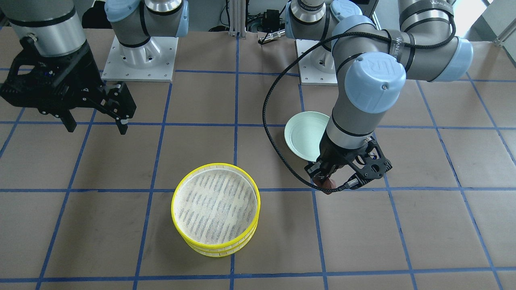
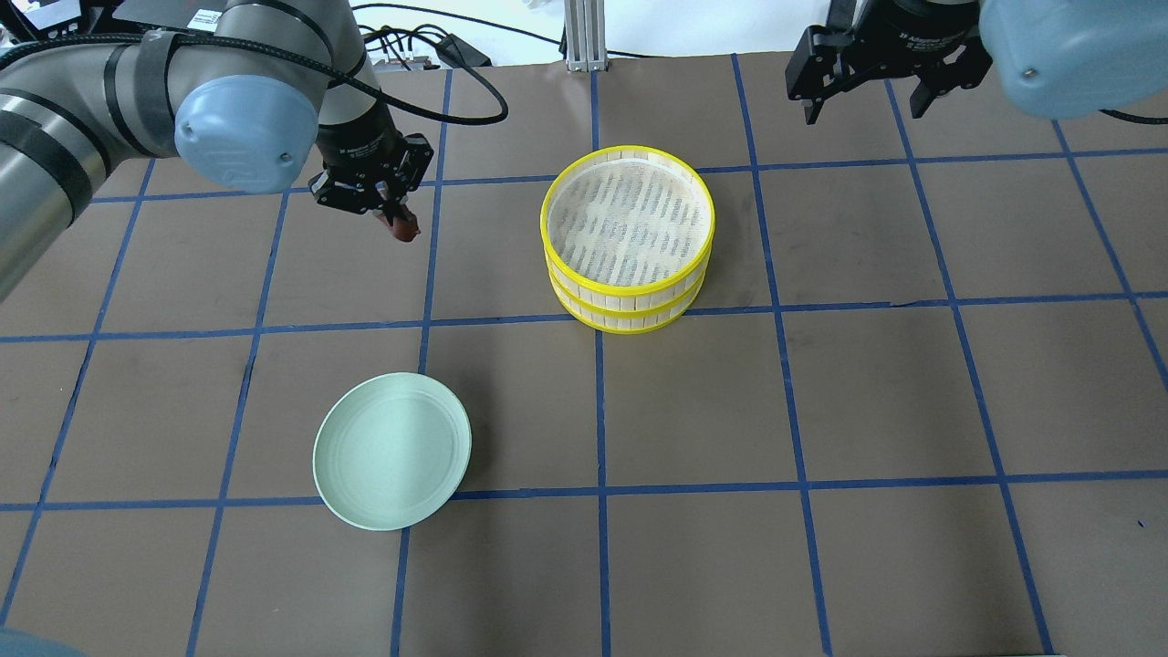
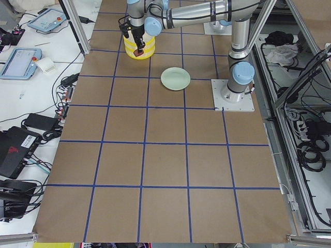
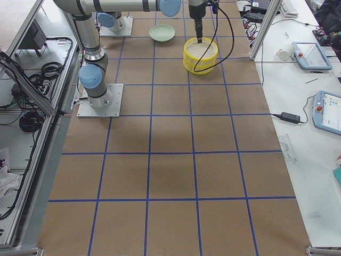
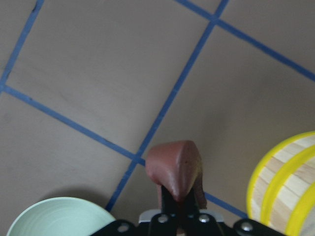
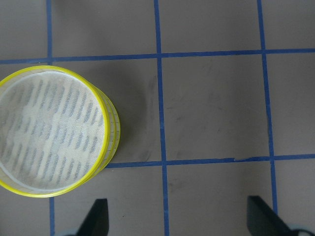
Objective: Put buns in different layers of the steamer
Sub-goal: 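Lift the brown bun with the left gripper while the right gripper withdraws, then carry the brown bun over the top steamer tier and release it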
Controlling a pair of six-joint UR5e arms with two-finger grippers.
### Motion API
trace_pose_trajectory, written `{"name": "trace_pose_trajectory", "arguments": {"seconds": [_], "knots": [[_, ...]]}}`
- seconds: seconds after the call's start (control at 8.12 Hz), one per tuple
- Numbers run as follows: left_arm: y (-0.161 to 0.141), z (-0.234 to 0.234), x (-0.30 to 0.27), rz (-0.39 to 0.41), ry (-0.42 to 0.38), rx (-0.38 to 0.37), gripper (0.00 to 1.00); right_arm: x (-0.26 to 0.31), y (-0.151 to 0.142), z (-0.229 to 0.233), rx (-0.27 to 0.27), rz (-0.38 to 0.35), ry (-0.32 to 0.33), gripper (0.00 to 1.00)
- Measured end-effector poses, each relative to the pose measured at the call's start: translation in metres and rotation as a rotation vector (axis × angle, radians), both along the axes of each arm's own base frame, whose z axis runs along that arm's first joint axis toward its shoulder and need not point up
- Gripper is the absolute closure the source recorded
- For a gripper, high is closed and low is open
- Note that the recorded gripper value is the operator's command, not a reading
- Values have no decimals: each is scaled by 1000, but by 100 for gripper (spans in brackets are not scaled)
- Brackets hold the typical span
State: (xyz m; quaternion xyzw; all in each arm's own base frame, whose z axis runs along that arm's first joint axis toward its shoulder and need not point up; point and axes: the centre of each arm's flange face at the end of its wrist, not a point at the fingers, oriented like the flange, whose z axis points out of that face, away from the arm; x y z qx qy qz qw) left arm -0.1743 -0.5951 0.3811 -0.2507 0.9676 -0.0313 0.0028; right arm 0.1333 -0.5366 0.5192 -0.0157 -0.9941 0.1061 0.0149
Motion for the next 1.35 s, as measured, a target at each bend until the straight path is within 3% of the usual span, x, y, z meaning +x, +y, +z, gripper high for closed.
{"name": "trace_pose_trajectory", "arguments": {"seconds": [0.37, 0.74, 0.86, 0.98, 1.11, 1.23, 1.35], "knots": [[0, 17, -53, -87, 158, -136, 100, 3, 24, 19, 12, 8, -41, 0], [3, 8, -99, -151, 319, -156, 100, 4, 28, 5, 97, 9, -43, 0], [2, -3, -114, -169, 352, -155, 85, 4, 27, 2, 107, 8, -43, 0], [1, -15, -128, -176, 371, -152, 78, 4, 26, 0, 111, 7, -40, 0], [0, -27, -139, -179, 388, -145, 60, 4, 26, -1, 113, 8, -37, 0], [-1, -37, -145, -180, 408, -134, 18, 4, 26, -1, 114, 6, -37, 0], [-2, -43, -149, -180, 422, -127, 3, 4, 26, -1, 114, 4, -40, 0]]}}
